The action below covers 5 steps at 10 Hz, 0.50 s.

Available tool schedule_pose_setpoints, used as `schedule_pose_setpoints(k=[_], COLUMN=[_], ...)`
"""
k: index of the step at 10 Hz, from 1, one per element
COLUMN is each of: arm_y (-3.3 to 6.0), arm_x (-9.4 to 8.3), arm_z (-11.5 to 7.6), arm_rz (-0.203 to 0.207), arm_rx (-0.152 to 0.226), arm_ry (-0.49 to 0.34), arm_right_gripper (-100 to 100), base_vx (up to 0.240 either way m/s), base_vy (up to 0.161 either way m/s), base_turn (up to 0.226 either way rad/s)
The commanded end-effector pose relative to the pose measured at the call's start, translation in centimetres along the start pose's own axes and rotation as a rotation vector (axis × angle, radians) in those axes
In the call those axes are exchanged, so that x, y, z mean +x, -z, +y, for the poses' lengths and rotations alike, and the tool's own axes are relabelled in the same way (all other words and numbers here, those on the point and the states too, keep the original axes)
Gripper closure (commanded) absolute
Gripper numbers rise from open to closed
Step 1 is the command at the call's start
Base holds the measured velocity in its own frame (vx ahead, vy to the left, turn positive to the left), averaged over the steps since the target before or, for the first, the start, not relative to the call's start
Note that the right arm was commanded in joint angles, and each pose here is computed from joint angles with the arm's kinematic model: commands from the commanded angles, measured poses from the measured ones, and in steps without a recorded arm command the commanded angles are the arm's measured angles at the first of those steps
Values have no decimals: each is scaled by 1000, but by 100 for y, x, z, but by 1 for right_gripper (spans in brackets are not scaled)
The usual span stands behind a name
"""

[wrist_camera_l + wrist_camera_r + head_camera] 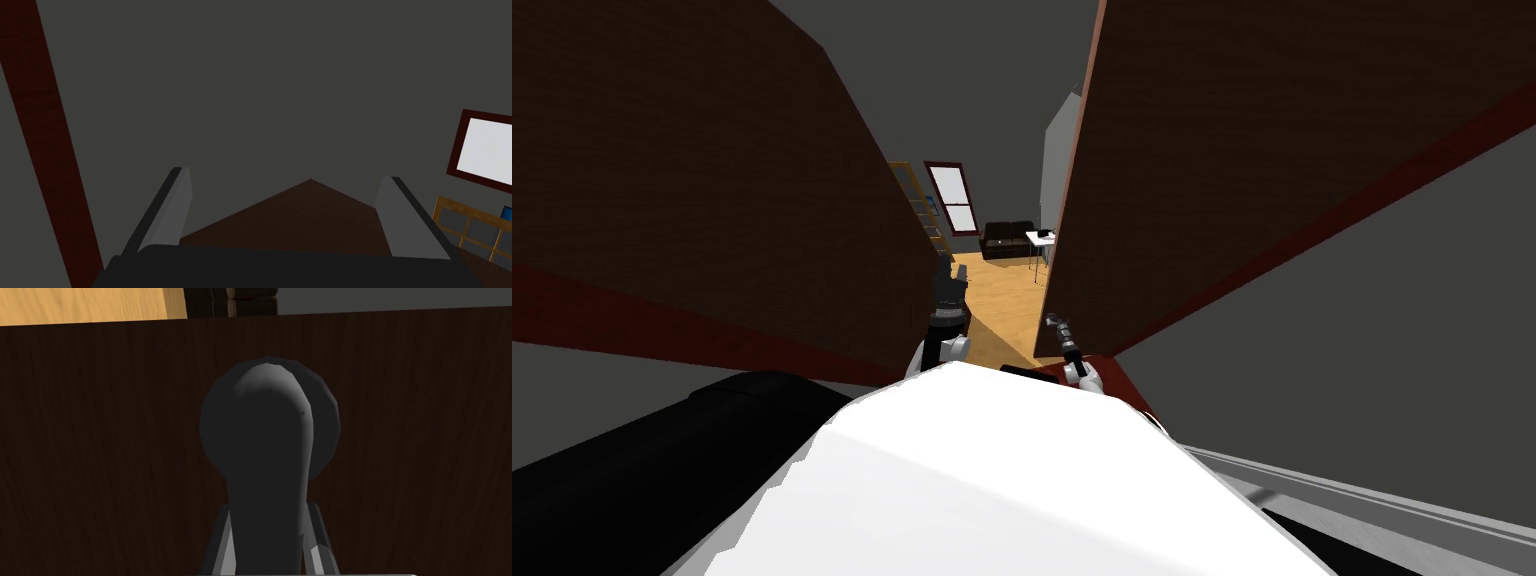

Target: Push the door open

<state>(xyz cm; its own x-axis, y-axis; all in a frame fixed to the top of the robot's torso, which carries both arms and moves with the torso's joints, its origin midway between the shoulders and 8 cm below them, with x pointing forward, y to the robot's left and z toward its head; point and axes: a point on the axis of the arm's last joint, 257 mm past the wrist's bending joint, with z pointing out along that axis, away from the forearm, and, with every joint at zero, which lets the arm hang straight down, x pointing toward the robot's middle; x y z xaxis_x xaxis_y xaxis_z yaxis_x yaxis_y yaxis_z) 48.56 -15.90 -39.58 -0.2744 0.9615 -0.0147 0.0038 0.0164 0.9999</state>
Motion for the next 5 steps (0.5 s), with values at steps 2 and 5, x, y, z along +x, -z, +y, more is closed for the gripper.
schedule_pose_setpoints(k=[2, 5], arm_y=[30, 53], arm_x=[-172, -329], arm_z=[26, 30], arm_rz=[-27, -63], arm_rx=[-1, -1], arm_ry=[12, 16], arm_right_gripper=[100, 100], base_vx=[111, 90], base_vy=[74, 51], base_turn=[-22, -37])
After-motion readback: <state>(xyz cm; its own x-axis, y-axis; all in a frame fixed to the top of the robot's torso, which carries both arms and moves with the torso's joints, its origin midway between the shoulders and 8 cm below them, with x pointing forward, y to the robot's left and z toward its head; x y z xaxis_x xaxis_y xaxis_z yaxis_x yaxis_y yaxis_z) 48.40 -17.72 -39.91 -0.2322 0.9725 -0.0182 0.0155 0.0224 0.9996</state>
